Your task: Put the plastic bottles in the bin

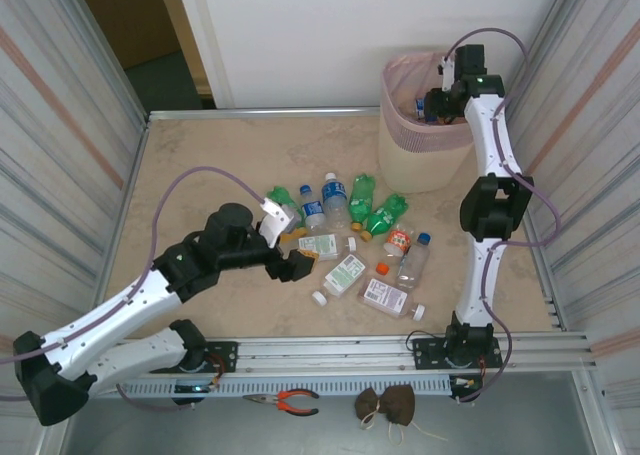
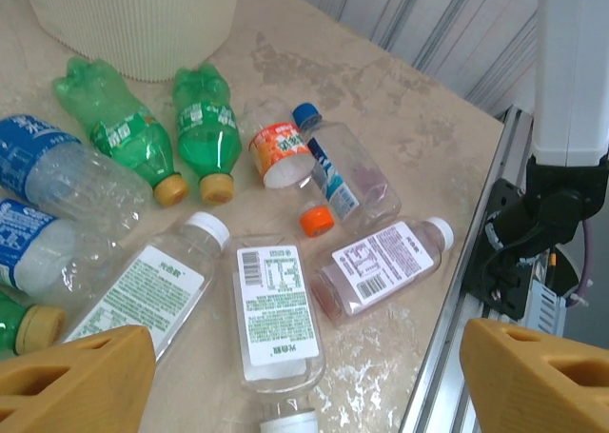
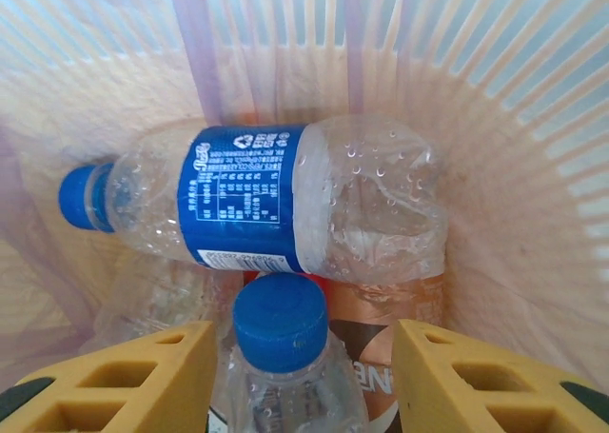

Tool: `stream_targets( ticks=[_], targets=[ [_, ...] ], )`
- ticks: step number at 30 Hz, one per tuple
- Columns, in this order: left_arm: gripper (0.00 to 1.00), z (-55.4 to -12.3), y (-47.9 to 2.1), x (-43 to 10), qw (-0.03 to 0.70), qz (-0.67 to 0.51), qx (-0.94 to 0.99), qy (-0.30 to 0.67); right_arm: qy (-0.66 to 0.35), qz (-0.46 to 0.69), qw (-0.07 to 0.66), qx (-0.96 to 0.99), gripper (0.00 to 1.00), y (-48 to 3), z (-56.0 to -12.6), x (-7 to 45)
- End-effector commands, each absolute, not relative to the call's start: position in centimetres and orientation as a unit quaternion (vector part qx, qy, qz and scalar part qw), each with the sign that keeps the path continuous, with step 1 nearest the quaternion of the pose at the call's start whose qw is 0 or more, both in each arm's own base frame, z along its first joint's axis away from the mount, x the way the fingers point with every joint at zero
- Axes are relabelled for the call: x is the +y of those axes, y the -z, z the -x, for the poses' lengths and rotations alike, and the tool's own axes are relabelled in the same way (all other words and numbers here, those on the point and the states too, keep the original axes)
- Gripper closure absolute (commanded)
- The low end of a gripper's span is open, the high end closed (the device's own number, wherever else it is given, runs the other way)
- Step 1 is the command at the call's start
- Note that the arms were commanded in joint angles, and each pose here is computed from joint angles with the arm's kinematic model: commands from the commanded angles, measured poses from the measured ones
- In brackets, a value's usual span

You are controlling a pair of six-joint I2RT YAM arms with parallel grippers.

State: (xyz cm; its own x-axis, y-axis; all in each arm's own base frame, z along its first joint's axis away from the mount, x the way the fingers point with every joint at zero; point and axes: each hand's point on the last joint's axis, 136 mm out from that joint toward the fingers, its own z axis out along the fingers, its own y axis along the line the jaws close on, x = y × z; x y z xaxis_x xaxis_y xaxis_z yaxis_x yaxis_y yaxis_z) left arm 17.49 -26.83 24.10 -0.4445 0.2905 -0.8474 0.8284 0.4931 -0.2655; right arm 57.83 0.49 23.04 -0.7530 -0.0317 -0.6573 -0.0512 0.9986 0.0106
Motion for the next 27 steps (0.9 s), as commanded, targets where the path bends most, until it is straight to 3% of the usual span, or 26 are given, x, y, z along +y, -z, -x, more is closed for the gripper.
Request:
stream_targets(
  ticks=[1, 10, 16, 23, 27],
  targets=[
    [0.17, -17.4, -25.0, -27.0, 0.376, -0.357, 0.775, 0.362, -0.01, 0.02, 0.406, 0.914, 0.5, -29.7, -55.9, 0.8],
    [0.2, -18.4, -23.8, -28.0, 0.336, -0.336, 0.805, 0.356, -0.02, 0.023, 0.451, 0.892, 0.49, -36.1, -51.8, 1.2],
    [0.2, -21.2, -22.4, -26.9, 0.329, -0.262, 0.856, 0.3, -0.04, 0.024, 0.478, 0.877, 0.48, -39.1, -47.7, 1.9],
    [0.16, -25.9, -20.3, -23.8, 0.314, -0.13, 0.915, 0.218, -0.067, 0.014, 0.507, 0.859, 0.47, -40.7, -42.1, 2.7],
    [0.14, -28.5, -19.0, -21.4, 0.299, -0.048, 0.937, 0.176, -0.074, 0.01, 0.503, 0.861, 0.46, -39.1, -39.0, 3.1]
  ],
)
